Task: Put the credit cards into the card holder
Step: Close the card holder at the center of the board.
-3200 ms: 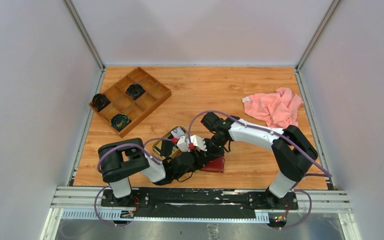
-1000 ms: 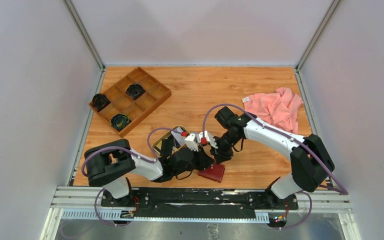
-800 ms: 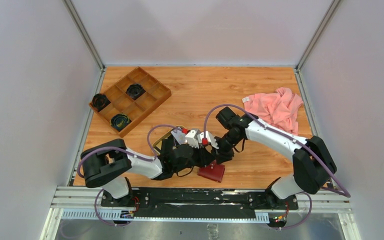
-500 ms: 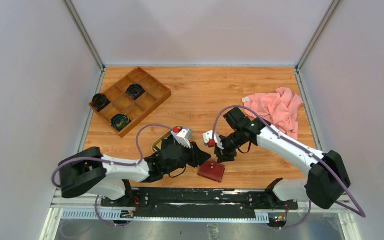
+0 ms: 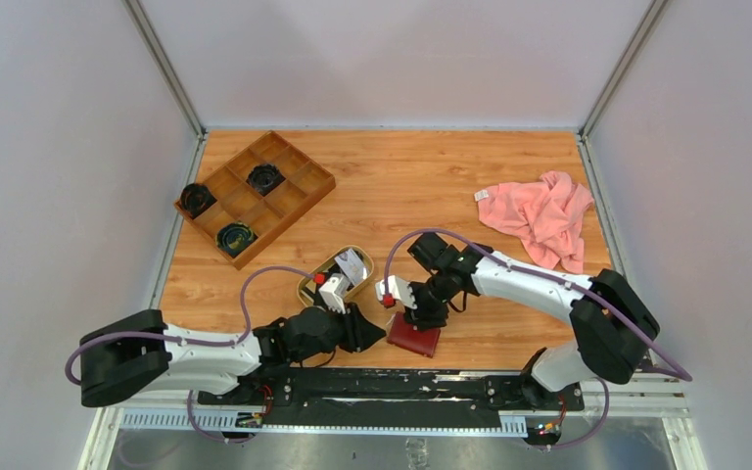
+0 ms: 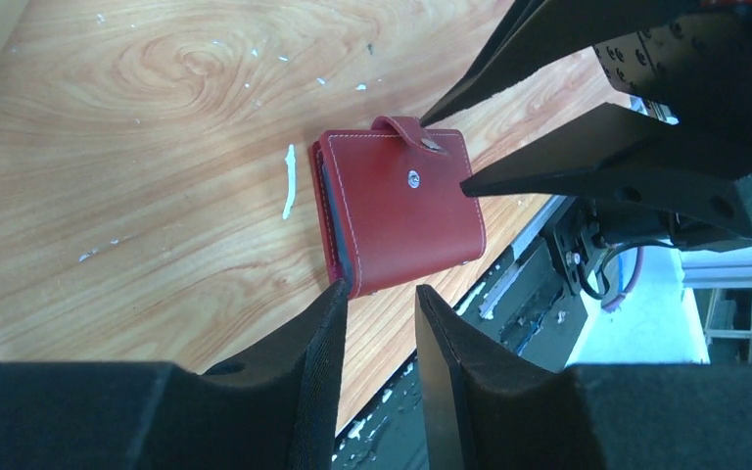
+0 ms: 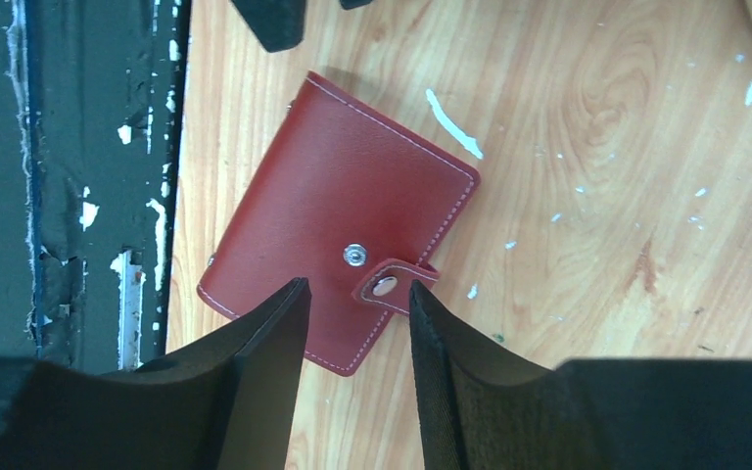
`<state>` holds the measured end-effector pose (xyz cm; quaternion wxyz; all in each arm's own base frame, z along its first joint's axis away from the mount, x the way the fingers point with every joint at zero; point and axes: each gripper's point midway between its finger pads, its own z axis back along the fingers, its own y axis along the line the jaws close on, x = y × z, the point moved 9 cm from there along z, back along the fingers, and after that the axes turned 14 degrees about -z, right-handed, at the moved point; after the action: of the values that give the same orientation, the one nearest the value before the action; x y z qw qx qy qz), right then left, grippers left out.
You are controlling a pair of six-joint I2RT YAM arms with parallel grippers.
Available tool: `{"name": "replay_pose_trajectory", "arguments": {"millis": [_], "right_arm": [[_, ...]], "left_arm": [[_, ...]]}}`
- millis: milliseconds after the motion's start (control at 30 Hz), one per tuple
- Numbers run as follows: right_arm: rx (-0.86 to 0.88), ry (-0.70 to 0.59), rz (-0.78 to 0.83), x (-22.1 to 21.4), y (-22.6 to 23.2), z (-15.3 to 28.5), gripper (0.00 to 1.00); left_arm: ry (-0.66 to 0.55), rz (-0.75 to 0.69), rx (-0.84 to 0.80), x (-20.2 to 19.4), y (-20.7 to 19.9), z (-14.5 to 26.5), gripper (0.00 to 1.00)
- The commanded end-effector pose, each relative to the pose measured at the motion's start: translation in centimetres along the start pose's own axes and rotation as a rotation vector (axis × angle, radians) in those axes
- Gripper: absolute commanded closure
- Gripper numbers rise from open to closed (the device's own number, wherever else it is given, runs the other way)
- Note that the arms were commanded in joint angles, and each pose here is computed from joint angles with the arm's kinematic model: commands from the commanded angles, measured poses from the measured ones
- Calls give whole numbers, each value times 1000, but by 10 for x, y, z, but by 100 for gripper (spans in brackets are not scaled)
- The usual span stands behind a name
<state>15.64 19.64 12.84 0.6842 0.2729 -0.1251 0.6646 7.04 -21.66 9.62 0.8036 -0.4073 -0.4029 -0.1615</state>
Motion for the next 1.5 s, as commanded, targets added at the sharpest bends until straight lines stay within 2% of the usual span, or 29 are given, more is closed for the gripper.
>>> {"name": "replay_pose_trajectory", "arguments": {"millis": [0, 67, 200, 400, 700, 933, 1133, 1167, 1233, 1367, 1400, 1467], "right_arm": [[-62, 12, -18, 8, -4, 3, 56], [-69, 27, -20, 9, -4, 1, 61], [-88, 54, -25, 10, -8, -1, 80], [-131, 50, -1, 12, -12, 8, 100], [-207, -48, -6, 16, -60, 41, 100], [-166, -113, 42, 15, -87, 51, 100], [-111, -109, 14, -1, -99, 52, 92], [-109, -117, 16, -2, -99, 53, 89], [-101, -125, 18, -5, -99, 57, 77], [-83, -141, 4, -5, -99, 73, 59], [-78, -158, 4, -3, -99, 79, 57], [-76, -186, 22, 4, -97, 91, 52]], "left_arm": [[19, 25, 30, -6, 3, -1, 63], [40, 17, 43, -8, 3, -5, 61], [85, 8, 60, -11, 1, -16, 56], [114, 29, 74, -13, -2, -28, 56], [43, 46, 166, 4, -8, -61, 62], [-23, 46, 116, 27, 0, -85, 62], [-94, -92, 46, 45, 12, -64, 58], [-111, -131, 46, 49, 14, -60, 54], [-140, -207, 55, 60, 15, -53, 41], [-188, -320, 45, 82, 18, -47, 8], [-189, -323, 33, 85, 19, -47, 5], [-178, -336, -10, 90, 21, -47, 5]]}}
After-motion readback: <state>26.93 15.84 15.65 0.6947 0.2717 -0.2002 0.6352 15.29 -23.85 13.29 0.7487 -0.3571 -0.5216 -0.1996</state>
